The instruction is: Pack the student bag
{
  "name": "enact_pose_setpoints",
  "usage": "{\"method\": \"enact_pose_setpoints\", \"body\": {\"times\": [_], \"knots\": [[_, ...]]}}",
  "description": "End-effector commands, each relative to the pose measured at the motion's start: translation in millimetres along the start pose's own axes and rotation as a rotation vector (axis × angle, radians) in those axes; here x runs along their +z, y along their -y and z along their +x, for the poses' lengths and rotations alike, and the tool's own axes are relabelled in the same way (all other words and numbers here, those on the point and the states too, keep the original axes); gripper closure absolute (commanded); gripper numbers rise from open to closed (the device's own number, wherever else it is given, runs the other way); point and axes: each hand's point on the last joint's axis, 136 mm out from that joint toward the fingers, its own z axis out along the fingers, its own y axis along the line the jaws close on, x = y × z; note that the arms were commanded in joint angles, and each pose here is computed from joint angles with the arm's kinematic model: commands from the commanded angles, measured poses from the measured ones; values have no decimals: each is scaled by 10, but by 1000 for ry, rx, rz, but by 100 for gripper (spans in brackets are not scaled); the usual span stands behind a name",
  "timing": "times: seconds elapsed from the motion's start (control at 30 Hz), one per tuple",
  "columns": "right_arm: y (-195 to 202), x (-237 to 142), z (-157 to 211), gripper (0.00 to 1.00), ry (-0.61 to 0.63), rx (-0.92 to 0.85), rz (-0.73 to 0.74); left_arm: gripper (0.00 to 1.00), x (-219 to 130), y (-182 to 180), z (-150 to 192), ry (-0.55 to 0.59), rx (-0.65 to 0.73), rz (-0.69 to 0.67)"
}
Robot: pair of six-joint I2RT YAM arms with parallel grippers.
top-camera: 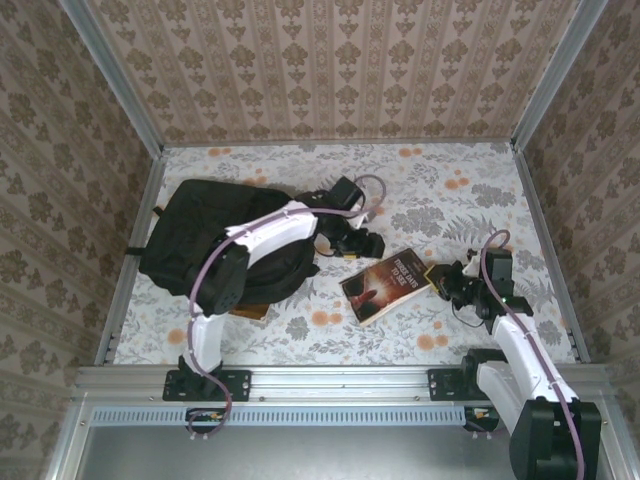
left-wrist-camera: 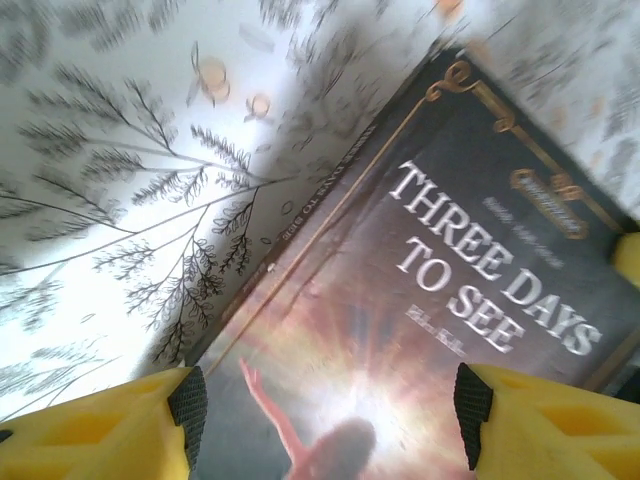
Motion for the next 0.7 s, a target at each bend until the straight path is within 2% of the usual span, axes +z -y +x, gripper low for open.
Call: {"method": "enact_pose_setpoints", "body": {"times": [0.0,0.13,0.33,0.47,0.67], "knots": [[-415,-93,2,100,-33,-76,-140,30,-327,-35,-33,54,1,-2],[-741,-159,0,100,-68,-76,-268,28,-597,-62,-123,120,-13,35],[-1142,-296,-65,100,-60,19,-463,26,-770,-78,-147,129,-26,81],[-1387,-452,-50,100,-53,-14,-506,25,-819,-57,-136,136,-35,120],[-1641,-549,-19,100,-83,-28,-571,24,-741,172,-93,75,-57,308]]}}
